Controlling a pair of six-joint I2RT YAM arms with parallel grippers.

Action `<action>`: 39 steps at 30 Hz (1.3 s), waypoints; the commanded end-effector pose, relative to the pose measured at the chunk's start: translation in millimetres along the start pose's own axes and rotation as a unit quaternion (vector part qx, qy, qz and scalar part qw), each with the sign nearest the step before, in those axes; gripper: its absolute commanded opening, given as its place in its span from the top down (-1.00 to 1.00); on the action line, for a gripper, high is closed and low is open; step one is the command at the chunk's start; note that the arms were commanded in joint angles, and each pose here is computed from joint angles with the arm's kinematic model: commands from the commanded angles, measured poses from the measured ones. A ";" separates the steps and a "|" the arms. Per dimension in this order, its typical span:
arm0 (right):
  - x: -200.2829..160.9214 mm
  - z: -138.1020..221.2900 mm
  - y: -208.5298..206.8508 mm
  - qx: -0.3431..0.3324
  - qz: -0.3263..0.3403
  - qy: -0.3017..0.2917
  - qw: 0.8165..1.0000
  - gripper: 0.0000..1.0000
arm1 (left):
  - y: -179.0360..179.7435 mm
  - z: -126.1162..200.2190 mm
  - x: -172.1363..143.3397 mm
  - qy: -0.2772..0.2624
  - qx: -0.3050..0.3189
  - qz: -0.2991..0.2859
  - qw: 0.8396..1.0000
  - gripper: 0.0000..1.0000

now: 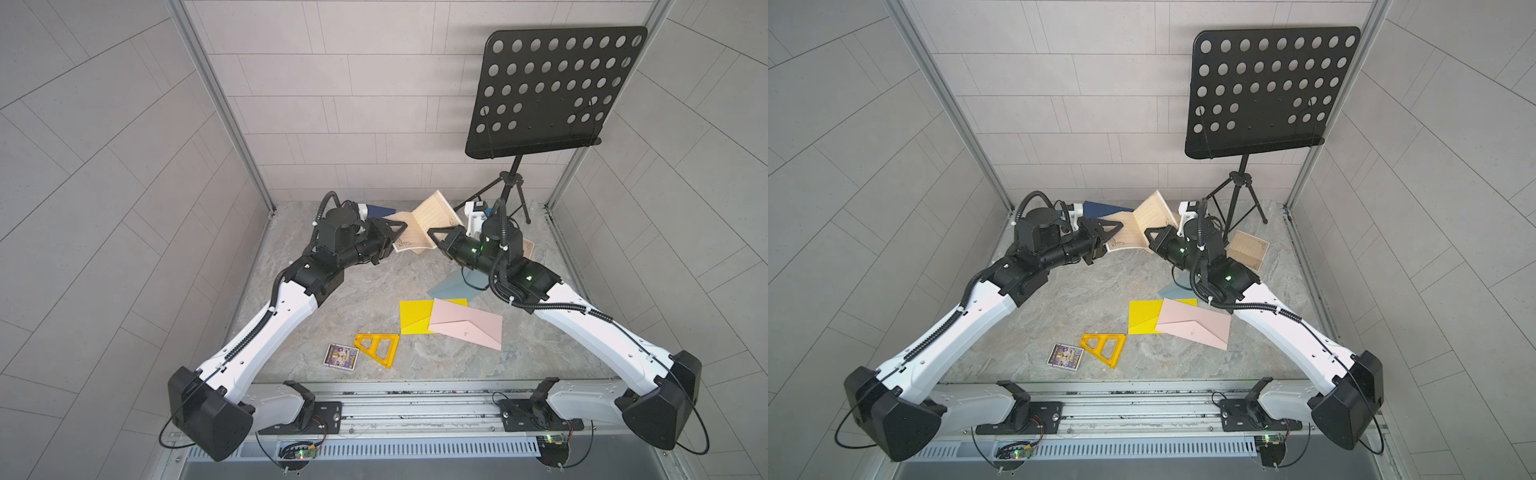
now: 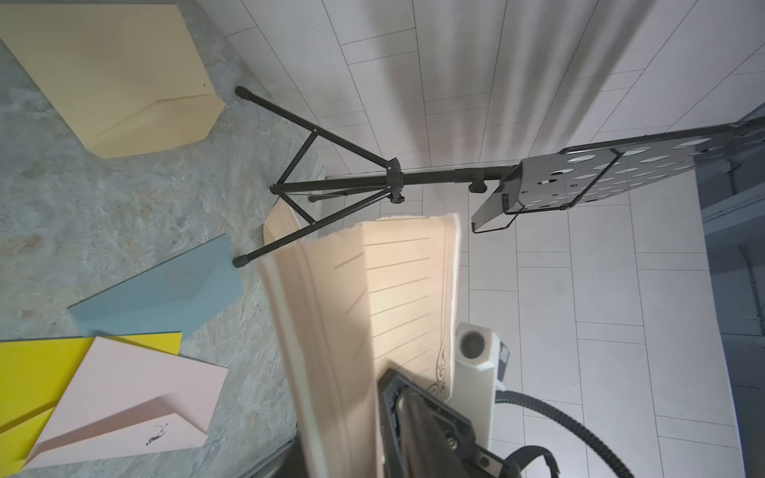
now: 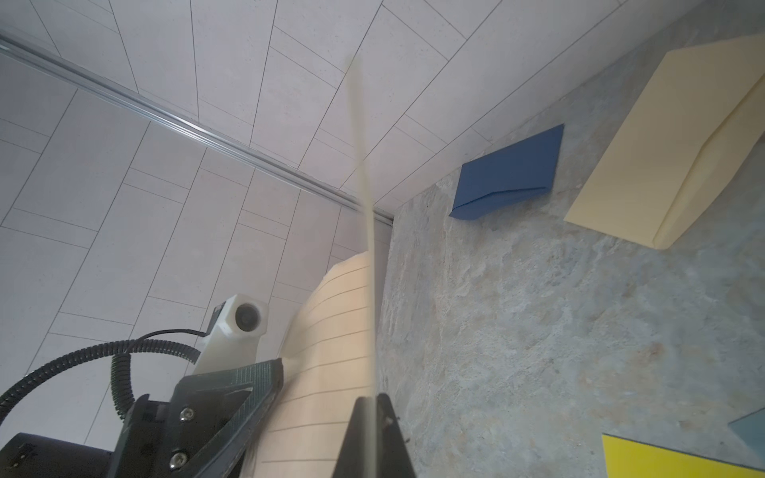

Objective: Take the letter paper out of the envelope
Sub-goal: Unfold the letter paper.

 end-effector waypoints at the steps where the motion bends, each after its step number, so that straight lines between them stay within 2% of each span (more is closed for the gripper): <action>1: -6.1 25.0 7.3 -0.007 0.102 0.061 0.993 1.00 | -3.7 18.3 -2.8 0.008 0.013 -0.029 0.999 -0.52; 6: -26.9 51.6 -9.7 -0.006 0.196 0.153 0.969 1.00 | 4.2 31.9 1.8 0.013 0.070 -0.115 0.991 -0.65; 8: -36.9 58.1 -16.7 0.003 0.205 0.199 0.958 1.00 | 4.9 34.2 6.8 0.011 0.071 -0.136 0.988 -0.65; 11: -45.8 66.0 -27.3 -0.014 0.226 0.235 0.945 1.00 | 1.5 35.2 9.2 0.012 0.054 -0.161 0.985 -0.65; 16: -48.5 68.2 -19.7 0.014 0.232 0.248 0.940 1.00 | -2.0 16.3 -16.1 0.083 -0.032 -0.166 0.982 -0.52; 20: -51.8 64.2 -11.8 0.043 0.216 0.265 0.939 1.00 | 0.6 11.4 -32.8 0.124 -0.047 -0.183 0.974 -0.53; 25: -49.4 61.8 -0.7 0.084 0.177 0.273 0.942 1.00 | 8.4 20.4 -36.5 0.126 -0.024 -0.215 0.968 -0.61; 30: -44.0 60.3 5.7 0.105 0.158 0.268 0.945 1.00 | 6.6 18.7 -44.7 0.138 -0.056 -0.202 0.968 -0.60; 35: -41.5 57.4 15.8 0.137 0.134 0.267 0.944 1.00 | 7.9 16.9 -46.6 0.143 -0.059 -0.200 0.967 -0.47; 39: -41.0 54.4 14.1 0.137 0.128 0.267 0.945 1.00 | -2.0 13.3 -48.2 0.148 -0.083 -0.190 0.967 -0.20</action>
Point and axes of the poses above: each gripper's point midway between its finger pads, its own z axis back along the fingers, its own y axis along the line the jaws close on, x = y × z, the point moved 3 cm from there along z, back along the fingers, and after that the axes turned 7 degrees about -z, right-handed, at the moved point
